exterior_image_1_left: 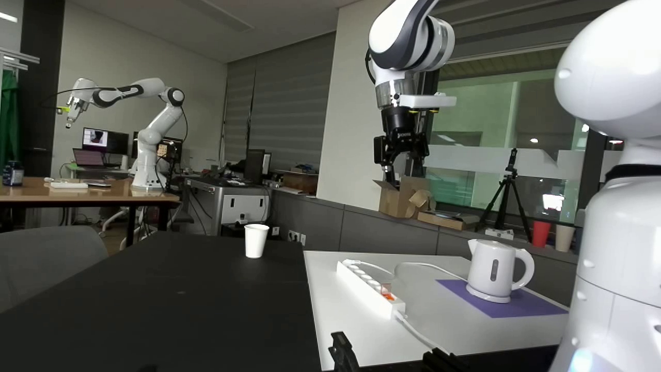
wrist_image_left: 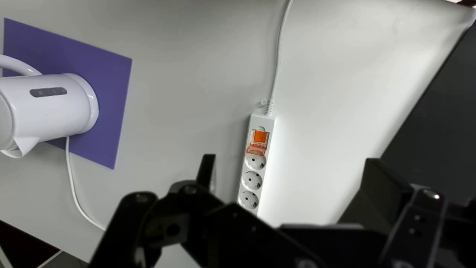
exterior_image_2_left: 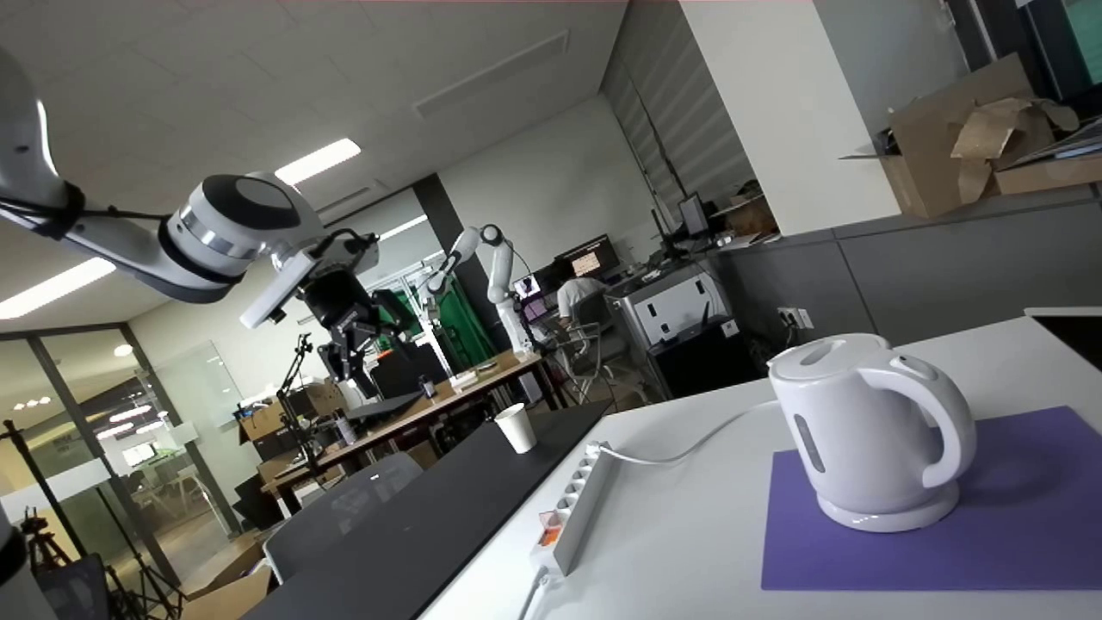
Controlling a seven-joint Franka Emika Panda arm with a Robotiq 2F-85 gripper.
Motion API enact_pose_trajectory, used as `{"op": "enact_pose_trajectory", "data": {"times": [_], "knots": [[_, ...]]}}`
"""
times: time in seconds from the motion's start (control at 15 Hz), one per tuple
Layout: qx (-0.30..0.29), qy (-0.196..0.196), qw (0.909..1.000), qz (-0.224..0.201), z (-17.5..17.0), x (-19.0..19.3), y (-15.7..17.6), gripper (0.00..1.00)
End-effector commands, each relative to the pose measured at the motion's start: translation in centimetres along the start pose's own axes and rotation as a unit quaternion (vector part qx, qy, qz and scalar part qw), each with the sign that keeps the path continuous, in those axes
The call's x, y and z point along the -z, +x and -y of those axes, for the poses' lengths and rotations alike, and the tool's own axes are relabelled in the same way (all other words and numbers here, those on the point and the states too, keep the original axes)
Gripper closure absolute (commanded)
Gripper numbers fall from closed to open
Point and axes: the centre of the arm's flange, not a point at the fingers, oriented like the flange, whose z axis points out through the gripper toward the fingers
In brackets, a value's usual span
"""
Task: Turn on the adapter switch
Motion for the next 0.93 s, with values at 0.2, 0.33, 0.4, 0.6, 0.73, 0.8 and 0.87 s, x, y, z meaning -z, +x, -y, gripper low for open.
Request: {"op": "enact_pose_trajectory", "data": {"times": [0.2,0.33,0.4,0.6,0.73,0.8,0.87], "knots": [[0.000,0.000,1.0000,0.000,0.0,0.0,0.0,0.00],[0.000,0.000,1.0000,0.000,0.0,0.0,0.0,0.00],[0.000,0.000,1.0000,0.000,0.0,0.0,0.0,0.00],[0.000,0.000,1.0000,0.000,0.0,0.0,0.0,0.00],[0.000,-0.001,1.0000,-0.001,-0.1,-0.6,0.3,0.00],[-0.002,0.000,1.0000,-0.008,-0.2,-1.4,0.7,0.00],[-0.003,0.001,0.9999,-0.015,-0.3,-2.3,1.2,0.00]]}}
